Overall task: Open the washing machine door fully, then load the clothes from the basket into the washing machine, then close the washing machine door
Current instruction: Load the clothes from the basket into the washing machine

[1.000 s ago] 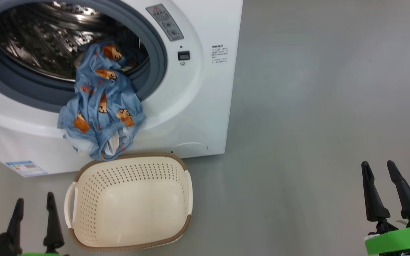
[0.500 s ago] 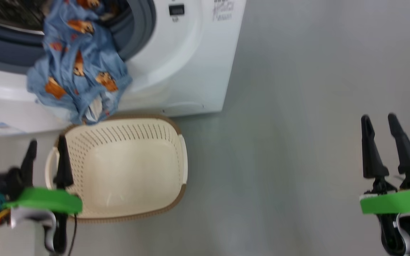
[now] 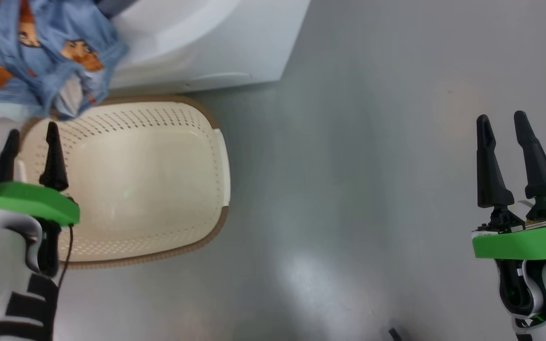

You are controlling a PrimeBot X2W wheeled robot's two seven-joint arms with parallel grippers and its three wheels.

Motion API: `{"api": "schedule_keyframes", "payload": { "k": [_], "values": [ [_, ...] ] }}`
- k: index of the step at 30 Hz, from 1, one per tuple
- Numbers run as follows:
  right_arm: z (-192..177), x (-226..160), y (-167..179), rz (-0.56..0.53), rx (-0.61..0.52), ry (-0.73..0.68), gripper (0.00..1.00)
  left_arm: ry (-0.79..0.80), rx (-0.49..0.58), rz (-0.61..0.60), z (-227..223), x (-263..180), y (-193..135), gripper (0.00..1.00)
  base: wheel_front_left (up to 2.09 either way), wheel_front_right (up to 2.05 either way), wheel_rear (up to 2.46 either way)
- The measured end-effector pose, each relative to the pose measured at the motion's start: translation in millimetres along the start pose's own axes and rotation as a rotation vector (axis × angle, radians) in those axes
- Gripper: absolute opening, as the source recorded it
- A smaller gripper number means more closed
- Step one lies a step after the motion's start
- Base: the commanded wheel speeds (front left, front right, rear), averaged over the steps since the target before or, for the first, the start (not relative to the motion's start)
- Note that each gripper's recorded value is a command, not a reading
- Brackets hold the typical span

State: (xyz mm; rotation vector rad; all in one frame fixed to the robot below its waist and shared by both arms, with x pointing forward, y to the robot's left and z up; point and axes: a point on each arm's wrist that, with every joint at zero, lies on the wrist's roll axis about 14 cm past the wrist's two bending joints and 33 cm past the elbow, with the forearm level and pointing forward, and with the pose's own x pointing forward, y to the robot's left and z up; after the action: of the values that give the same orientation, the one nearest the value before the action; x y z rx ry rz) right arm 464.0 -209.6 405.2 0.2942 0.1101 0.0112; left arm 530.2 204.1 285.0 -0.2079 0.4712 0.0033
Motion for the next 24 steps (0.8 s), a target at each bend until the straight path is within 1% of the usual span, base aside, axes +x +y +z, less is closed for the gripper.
{"api": "schedule_keyframes", "payload": {
  "k": [7, 12, 19, 20, 21, 22, 23, 24],
  "values": [
    [-15, 0, -11, -0.031, -0.006, 0.036, 1.0, 0.053, 0.031, -0.02, -15, 26, 0, 1.0, 0.0, 0.0, 0.0],
    [-20, 2, -15, -0.043, -0.006, 0.044, 1.0, 0.037, 0.03, -0.004, -8, 45, 5, 1.0, 0.0, 0.0, 0.0],
    [-25, 6, -10, -0.03, -0.001, 0.051, 1.0, 0.012, 0.05, 0.002, 0, 57, 5, 1.0, 0.0, 0.0, 0.0],
    [-25, 7, -10, -0.028, -0.001, 0.049, 1.0, 0.005, 0.048, 0.004, 3, 58, 6, 0.98, 0.0, 0.0, 0.0],
    [-24, 7, -10, -0.027, -0.001, 0.048, 1.0, -0.002, 0.047, 0.005, 5, 59, 6, 0.55, 0.0, 0.0, 0.0],
    [-24, 7, -9, -0.026, -0.001, 0.047, 1.0, -0.01, 0.042, 0.006, 7, 59, 5, 0.33, 0.0, 0.0, 0.0],
    [-24, 7, -9, -0.026, -0.001, 0.047, 1.0, -0.02, 0.036, 0.006, 10, 60, 5, 0.07, 0.0, 0.0, 0.0],
    [-23, 7, -9, -0.026, -0.002, 0.046, 1.0, -0.03, 0.032, 0.006, 13, 61, 4, 0.0, 0.0, 0.0, 0.0]
  ]
}}
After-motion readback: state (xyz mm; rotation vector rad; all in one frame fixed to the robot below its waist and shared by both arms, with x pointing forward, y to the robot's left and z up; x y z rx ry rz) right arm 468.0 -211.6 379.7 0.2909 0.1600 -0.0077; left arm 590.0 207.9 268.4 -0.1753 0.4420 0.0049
